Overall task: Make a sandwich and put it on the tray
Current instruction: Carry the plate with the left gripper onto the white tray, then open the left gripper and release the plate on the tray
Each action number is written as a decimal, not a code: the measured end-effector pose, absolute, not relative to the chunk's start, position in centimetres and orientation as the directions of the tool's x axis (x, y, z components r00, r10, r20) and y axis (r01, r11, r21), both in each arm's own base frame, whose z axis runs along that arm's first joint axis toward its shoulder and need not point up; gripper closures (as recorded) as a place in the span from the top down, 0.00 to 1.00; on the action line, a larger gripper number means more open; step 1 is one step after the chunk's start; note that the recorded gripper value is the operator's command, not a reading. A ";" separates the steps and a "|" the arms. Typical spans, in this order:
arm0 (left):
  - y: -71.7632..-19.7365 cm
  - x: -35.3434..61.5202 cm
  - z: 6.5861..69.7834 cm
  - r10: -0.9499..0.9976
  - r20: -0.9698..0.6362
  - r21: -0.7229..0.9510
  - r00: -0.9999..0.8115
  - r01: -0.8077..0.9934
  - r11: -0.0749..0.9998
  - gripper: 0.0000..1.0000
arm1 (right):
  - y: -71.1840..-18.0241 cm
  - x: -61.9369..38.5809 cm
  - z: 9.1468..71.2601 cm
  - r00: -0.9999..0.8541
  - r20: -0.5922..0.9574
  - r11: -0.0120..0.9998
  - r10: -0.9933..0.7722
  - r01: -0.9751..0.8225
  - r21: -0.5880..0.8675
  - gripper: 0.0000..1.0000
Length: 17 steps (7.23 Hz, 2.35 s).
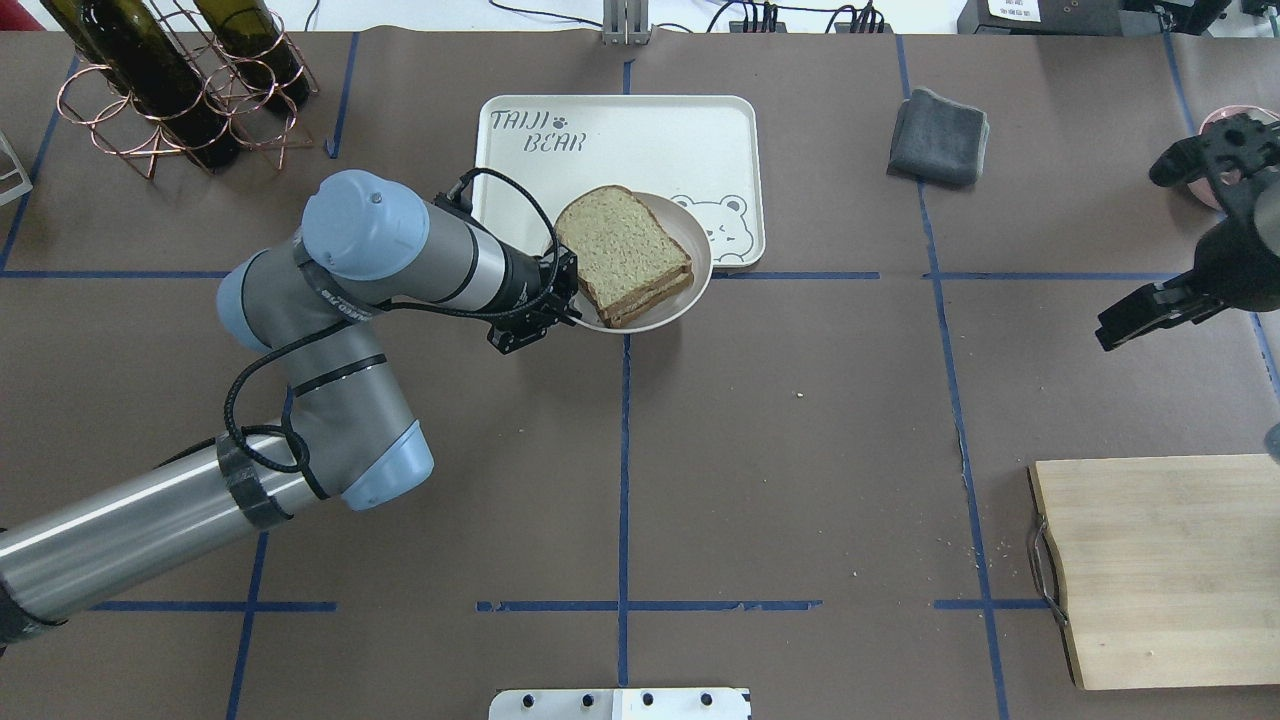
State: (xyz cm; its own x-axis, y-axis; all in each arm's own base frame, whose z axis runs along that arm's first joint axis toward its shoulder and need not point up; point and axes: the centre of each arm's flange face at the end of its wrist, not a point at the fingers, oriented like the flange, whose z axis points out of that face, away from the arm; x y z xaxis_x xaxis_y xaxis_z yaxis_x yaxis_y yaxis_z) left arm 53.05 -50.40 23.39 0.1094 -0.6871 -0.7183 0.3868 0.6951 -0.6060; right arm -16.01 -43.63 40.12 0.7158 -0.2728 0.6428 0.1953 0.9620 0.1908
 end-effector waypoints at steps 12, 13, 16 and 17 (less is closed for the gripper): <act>-60.3 58.6 25.0 -0.727 -0.686 -0.626 -0.042 0.545 0.559 0.00 | -45.2 -11.3 43.5 0.677 0.690 0.966 -0.258 0.195 0.170 1.00; -60.3 58.7 25.2 -0.728 -0.685 -0.624 -0.041 0.549 0.556 0.26 | -45.2 -11.3 43.4 0.672 0.695 0.966 -0.256 0.193 0.169 1.00; -60.4 58.8 25.8 -0.723 -0.690 -0.612 -0.032 0.559 0.559 0.27 | -45.2 -11.2 43.3 0.670 0.697 0.966 -0.256 0.192 0.170 1.00; -60.5 58.6 25.8 -0.713 -0.700 -0.600 -0.025 0.561 0.570 0.27 | -45.3 -11.2 43.3 0.669 0.697 0.966 -0.257 0.192 0.171 1.00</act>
State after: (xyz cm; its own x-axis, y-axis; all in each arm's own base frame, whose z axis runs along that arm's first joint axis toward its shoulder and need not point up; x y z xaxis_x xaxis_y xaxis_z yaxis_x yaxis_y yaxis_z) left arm 58.59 -60.52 25.77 -0.0246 -0.7133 -0.7004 0.5606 0.5702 -0.6004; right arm -11.22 -45.27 43.27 0.6694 -0.2569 0.6971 0.1923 0.9662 0.1714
